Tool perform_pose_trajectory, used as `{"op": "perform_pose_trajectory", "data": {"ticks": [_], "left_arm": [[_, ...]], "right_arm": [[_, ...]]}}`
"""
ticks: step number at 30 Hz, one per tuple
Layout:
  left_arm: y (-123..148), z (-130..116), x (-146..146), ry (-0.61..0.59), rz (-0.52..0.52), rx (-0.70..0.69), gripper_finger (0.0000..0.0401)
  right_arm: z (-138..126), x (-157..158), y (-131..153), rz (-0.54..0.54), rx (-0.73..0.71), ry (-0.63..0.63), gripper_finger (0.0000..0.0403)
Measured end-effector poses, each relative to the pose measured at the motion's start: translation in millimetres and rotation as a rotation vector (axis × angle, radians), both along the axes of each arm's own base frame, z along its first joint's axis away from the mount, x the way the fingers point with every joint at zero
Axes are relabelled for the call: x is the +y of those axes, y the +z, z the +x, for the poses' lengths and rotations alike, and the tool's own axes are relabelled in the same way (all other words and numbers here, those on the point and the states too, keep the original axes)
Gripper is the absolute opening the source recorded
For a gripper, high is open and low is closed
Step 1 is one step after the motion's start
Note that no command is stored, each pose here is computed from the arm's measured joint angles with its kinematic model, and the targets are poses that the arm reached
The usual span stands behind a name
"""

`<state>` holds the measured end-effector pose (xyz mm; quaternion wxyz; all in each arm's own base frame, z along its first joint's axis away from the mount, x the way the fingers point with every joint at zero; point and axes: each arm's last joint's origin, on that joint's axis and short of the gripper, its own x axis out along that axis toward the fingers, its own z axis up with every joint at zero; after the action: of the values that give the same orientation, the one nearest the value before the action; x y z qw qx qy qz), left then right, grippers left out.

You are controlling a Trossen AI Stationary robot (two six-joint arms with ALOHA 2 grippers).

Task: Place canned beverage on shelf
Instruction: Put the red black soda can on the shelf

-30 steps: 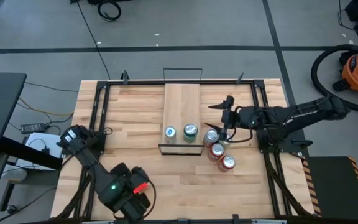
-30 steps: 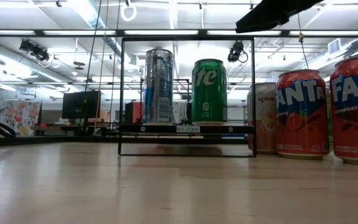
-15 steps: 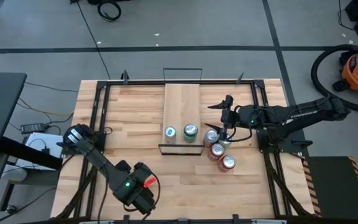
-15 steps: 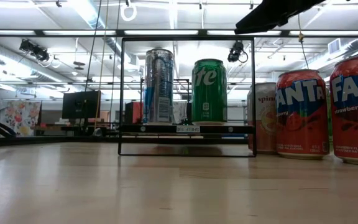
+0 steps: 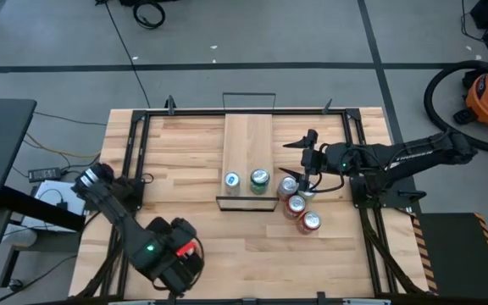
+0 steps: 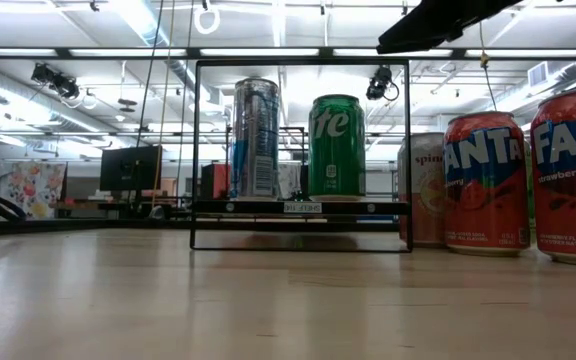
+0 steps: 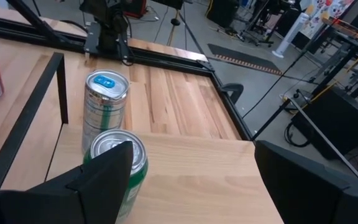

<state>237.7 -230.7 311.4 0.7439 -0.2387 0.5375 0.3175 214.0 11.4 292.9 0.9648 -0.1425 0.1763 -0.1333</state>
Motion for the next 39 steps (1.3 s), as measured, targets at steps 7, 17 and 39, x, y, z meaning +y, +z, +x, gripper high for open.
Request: {"op": "perform_pose_trajectory", "data": {"ticks": [7,17,39], "left_arm": [[9.2,-8.7,-0.1,0.01,0.024,-0.08,0.0398],[-7.0,-33.4,18.1,0.021,0.094,-0.072,0.0398],[-46.5,-13.1,31.8,0.028,-0.311,-0.064,0.0398]], "right_arm": [[0.4,0.7,0.4,0.008,-0.005,0.023,0.0348],[0.7,0.7,1.3,-0.002,-0.013,0.027,0.0348],[1.2,-0.3,2.4,-0.001,-0.025,0.028,0.0348]]}}
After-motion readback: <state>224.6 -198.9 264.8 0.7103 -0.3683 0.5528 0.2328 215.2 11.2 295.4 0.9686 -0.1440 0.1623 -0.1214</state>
